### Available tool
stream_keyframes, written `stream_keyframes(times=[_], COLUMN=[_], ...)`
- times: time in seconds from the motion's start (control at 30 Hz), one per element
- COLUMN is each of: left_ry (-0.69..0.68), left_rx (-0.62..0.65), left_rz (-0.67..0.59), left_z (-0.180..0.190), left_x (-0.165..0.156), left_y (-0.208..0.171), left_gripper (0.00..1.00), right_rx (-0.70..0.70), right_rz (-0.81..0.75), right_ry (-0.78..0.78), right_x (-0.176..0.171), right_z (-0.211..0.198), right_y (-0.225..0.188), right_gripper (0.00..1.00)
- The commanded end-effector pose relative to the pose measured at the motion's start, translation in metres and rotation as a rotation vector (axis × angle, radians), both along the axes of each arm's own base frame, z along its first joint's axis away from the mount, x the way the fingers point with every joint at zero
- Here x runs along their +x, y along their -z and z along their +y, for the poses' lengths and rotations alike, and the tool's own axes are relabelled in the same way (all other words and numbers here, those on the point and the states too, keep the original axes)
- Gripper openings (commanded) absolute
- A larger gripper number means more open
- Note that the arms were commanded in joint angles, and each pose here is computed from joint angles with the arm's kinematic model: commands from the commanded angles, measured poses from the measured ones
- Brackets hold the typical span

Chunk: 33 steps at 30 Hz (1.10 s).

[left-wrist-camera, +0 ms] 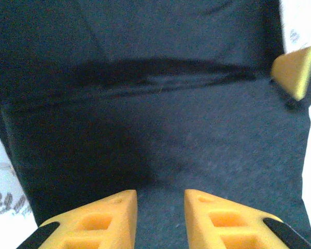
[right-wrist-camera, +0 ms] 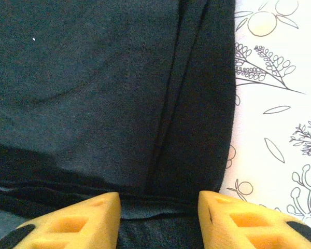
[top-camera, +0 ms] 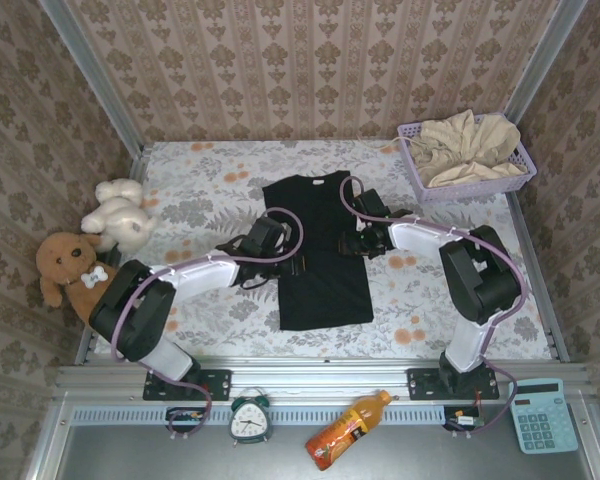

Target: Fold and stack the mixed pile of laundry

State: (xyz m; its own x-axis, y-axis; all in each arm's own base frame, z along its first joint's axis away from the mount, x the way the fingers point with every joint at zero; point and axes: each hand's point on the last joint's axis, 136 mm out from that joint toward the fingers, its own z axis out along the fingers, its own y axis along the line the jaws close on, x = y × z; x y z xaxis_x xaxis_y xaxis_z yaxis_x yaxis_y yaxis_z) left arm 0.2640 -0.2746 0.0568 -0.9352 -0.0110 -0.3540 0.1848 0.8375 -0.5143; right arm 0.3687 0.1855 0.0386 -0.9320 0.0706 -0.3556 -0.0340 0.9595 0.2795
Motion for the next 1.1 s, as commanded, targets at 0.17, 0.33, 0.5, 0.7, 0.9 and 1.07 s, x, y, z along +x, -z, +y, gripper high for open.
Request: stream_keyframes(times=[0.17, 0.33, 0.5, 0.7, 0.9, 1.07], left_ry=[0.021, 0.013, 0.015, 0.014, 0.012, 0.009], left_rx=[0.011, 0.011, 0.016, 0.015, 0.028, 0.036], left_rz=[0.085, 0.083, 0.075, 0.073, 0.082, 0.088], left_z=[-0.005, -0.005, -0.006, -0.007, -0.004, -0.002], left_x=[-0.017, -0.015, -0.013, -0.012, -0.014, -0.016], left_y=[0.025, 0.027, 0.026, 0.025, 0.031, 0.034], left_gripper=[0.32, 0.32, 0.32, 0.32, 0.32, 0.32], right_rx=[-0.072, -0.038, 0.006, 0.032, 0.018, 0.025], right_rz=[0.002, 0.033, 0.05, 0.008, -0.122, -0.235], right_ry=[-0.006, 0.009, 0.011, 0.014, 0.007, 0.016], right_x=[-0.009, -0.017, -0.019, -0.015, 0.0, 0.016], right_z=[-0.013, -0.01, -0.003, -0.001, -0.005, -0.005], right_y=[-0.006, 0.006, 0.009, -0.006, -0.044, -0.062], right_gripper=[0.51, 0.44, 0.39, 0.1, 0.0, 0.0])
